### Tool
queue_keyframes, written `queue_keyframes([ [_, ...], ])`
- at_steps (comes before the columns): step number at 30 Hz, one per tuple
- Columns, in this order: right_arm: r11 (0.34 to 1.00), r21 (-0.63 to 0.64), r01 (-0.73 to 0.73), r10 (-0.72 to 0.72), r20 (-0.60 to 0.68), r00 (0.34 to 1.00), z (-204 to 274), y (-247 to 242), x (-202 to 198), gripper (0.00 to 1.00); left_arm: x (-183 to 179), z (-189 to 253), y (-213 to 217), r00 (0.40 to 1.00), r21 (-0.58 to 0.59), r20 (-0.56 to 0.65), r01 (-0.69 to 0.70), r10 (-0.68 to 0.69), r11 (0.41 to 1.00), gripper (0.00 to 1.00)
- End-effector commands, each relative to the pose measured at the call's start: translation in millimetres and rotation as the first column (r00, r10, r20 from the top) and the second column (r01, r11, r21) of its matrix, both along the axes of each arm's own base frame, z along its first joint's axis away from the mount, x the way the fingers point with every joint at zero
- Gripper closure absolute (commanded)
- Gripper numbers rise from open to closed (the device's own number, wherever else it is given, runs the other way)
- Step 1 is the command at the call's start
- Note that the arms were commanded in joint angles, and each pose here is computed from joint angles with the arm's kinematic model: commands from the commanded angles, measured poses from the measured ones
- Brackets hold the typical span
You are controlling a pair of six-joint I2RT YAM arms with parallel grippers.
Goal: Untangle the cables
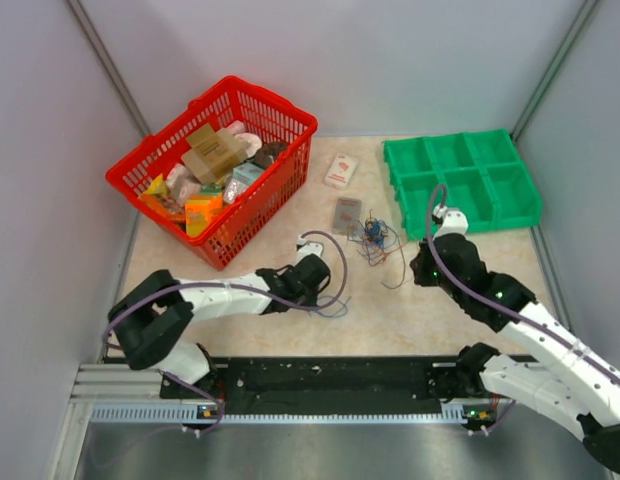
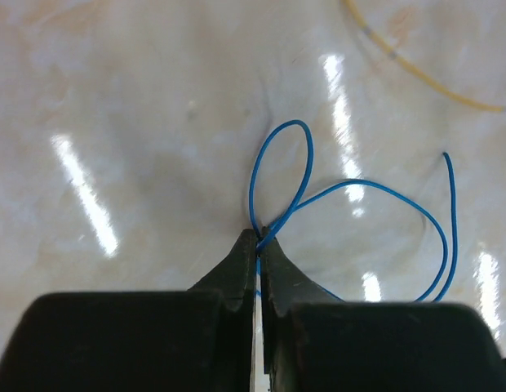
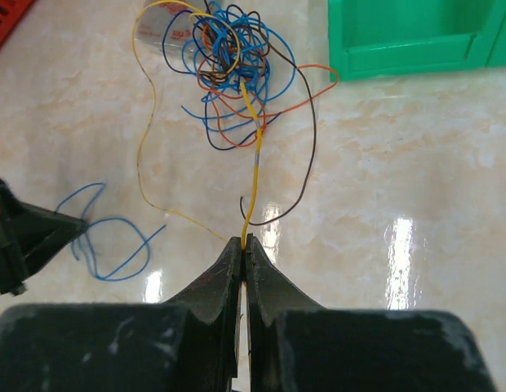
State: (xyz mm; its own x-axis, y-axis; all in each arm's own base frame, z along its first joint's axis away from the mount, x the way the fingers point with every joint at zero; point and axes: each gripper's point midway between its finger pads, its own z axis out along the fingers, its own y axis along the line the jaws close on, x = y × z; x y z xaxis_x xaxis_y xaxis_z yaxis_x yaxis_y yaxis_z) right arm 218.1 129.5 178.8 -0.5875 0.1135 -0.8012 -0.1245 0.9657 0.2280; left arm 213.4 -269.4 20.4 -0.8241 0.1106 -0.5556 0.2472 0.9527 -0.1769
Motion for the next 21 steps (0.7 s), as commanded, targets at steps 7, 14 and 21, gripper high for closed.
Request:
queue_keyframes([
  [7, 0.993, 0.018, -0.117, 0.118, -0.09, 0.989, -24, 56, 32, 1.0, -11, 147, 78, 0.943, -0.179, 0.299, -0.096, 0.147, 0.979, 1.0],
  [14, 0.904, 0.218, -0.367, 0.411, -0.209, 0.888, -54, 134, -2, 1.0, -18, 256, 99, 0.841, -0.406, 0.497, 0.004, 0.216, 0.914, 1.0],
  [21, 0.899, -0.02, -0.438, 0.426, -0.201, 0.882, -19, 108, 9, 0.13, -13, 281, 82, 0.857, -0.432, 0.468, 0.009, 0.216, 0.902, 1.0],
])
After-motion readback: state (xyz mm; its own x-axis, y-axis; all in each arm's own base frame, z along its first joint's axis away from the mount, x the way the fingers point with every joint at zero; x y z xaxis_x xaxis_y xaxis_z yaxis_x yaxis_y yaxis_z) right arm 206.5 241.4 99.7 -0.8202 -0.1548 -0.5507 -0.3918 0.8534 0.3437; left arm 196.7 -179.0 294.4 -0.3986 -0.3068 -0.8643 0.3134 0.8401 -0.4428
